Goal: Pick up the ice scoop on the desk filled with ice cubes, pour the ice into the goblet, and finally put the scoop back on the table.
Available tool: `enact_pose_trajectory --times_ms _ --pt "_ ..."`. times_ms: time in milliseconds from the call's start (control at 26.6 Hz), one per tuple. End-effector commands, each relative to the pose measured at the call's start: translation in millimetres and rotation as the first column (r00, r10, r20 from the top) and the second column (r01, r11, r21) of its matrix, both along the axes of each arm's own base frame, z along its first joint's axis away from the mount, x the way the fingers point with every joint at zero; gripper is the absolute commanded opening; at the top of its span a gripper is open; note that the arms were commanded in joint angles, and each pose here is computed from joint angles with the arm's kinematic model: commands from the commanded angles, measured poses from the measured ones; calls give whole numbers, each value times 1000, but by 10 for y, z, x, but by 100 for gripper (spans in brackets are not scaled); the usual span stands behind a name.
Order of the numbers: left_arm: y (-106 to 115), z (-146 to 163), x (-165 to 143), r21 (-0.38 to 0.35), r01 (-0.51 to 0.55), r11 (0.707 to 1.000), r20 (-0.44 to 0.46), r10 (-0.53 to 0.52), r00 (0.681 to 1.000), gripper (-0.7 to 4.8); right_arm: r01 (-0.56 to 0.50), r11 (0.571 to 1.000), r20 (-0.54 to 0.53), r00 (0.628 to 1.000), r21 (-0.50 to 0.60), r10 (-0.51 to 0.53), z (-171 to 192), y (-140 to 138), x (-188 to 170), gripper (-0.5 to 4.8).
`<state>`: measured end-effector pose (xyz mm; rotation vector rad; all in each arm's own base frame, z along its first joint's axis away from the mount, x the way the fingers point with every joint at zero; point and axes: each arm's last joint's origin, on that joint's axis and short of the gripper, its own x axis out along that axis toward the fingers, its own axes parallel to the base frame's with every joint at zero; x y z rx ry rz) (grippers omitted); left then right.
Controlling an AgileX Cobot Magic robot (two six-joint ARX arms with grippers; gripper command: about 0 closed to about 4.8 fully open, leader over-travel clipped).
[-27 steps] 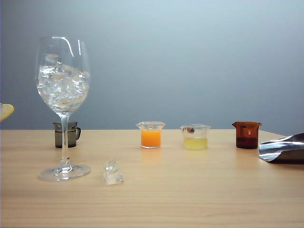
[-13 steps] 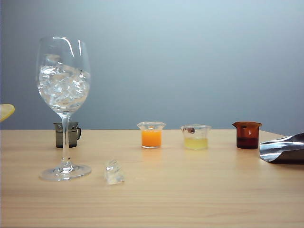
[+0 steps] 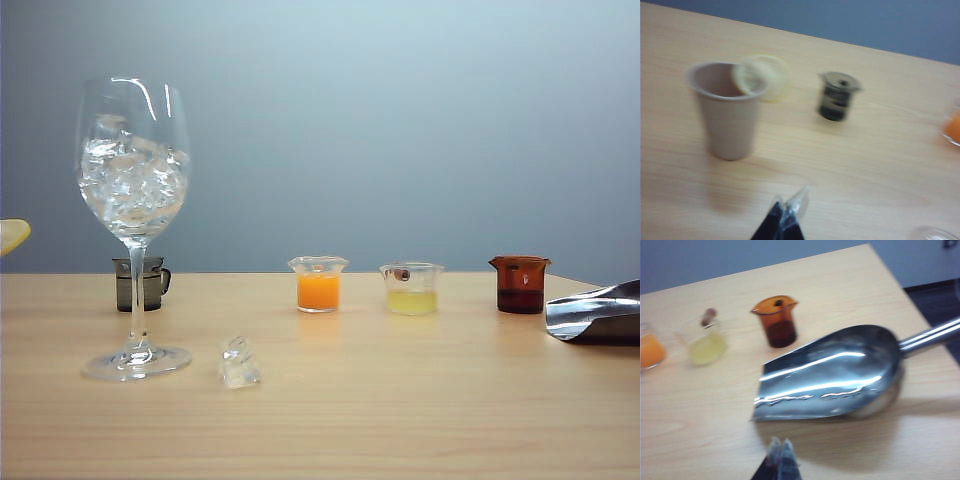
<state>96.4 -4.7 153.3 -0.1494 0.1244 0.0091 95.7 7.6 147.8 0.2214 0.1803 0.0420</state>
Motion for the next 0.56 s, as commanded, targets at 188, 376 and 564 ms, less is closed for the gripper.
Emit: enact_pose_trajectory --times_ms 188,376,564 --pt "118 17 -1 -4 -122 993 13 122 992 -2 89 996 -2 996 3 -89 -10 -85 5 -8" --pt "117 18 -1 -4 -121 993 14 121 993 -2 93 996 -2 996 3 -93 -10 -89 5 -9" --pt "117 18 -1 -4 -121 993 14 121 993 -2 94 996 -2 996 3 -94 -10 -90 5 -9"
